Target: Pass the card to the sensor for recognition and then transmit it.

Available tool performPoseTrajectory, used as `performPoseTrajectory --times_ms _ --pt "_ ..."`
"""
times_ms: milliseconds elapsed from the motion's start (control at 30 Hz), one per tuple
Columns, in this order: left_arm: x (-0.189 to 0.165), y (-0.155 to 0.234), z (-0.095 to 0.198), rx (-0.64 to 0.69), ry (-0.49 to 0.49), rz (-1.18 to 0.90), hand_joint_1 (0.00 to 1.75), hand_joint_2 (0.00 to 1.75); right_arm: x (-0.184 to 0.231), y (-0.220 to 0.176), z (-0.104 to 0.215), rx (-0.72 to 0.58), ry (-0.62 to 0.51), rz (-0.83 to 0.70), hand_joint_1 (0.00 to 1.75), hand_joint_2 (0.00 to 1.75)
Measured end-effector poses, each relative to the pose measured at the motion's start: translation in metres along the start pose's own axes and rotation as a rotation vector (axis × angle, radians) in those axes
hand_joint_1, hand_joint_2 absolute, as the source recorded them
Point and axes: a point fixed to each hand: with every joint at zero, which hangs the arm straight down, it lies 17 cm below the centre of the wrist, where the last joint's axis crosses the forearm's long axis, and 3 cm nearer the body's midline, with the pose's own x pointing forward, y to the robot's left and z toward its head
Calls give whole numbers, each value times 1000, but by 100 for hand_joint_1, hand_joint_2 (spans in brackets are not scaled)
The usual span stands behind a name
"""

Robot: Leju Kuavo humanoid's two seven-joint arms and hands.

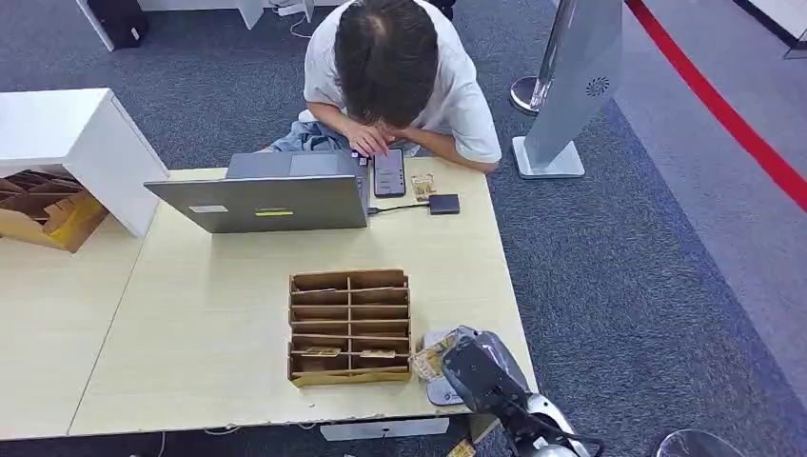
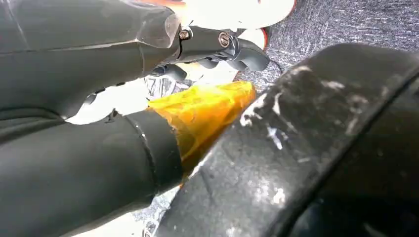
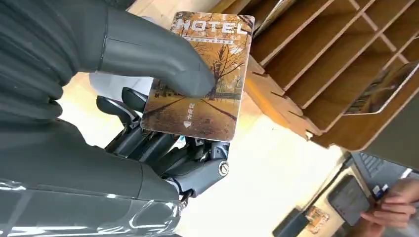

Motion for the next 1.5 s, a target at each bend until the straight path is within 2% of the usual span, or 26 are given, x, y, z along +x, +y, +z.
performPoseTrajectory --times_ms 1500 --pt "1 0 0 3 -1 -9 0 0 -44 7 -7 1 145 13 175 175"
